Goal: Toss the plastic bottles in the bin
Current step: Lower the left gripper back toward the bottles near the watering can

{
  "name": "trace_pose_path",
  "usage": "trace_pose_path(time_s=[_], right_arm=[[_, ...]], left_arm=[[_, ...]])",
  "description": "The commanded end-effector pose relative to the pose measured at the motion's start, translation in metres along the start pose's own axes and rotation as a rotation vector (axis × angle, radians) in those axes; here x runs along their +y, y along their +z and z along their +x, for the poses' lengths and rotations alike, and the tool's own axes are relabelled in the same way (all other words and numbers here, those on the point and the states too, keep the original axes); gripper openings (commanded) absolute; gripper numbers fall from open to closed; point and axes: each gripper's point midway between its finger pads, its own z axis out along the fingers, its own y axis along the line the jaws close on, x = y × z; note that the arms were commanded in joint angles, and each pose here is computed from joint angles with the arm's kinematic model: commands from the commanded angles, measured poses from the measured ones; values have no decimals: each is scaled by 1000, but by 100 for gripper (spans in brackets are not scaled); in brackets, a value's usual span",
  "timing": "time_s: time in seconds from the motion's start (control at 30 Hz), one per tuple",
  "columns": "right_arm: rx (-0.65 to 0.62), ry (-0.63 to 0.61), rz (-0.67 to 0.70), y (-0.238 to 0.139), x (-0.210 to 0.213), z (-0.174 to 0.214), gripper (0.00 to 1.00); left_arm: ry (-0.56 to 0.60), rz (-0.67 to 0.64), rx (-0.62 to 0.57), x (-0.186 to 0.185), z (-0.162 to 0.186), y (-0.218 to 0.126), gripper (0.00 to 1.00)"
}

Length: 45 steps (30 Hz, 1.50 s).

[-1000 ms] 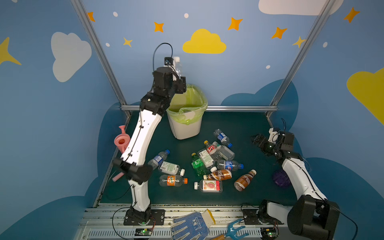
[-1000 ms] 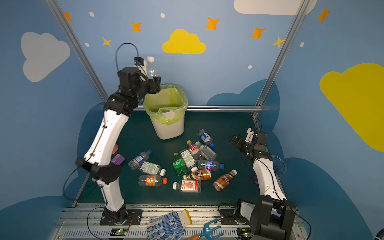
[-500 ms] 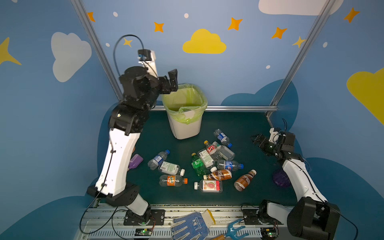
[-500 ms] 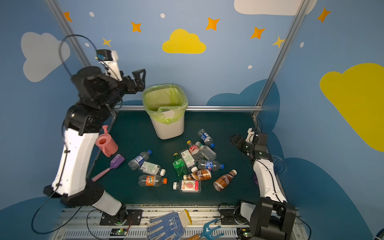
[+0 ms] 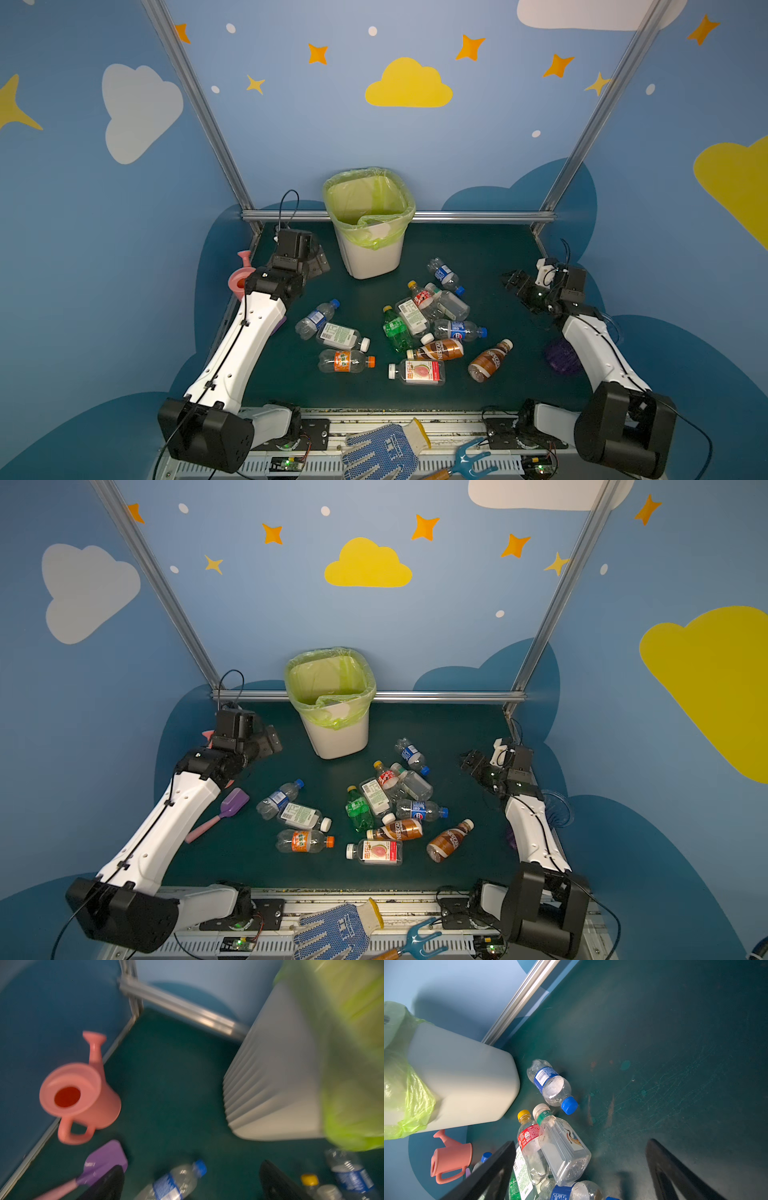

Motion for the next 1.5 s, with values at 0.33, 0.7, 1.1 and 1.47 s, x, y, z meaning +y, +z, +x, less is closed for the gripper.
trace_pose_path(time_s=[0.33, 0.7, 1.1, 1.47], right_arm=[[33, 3, -25, 7, 0, 3, 97], [32, 0, -12, 4, -2, 6, 97], [39, 7, -8, 6, -5, 7, 97], [38, 11, -5, 5, -8, 8, 97]], left_arm=[[202, -79, 545, 17, 136, 58, 100], [285, -232, 592, 39, 148, 87, 98], [308, -261, 633, 42, 156, 104, 95], [298, -227, 648, 31, 151, 122, 83]])
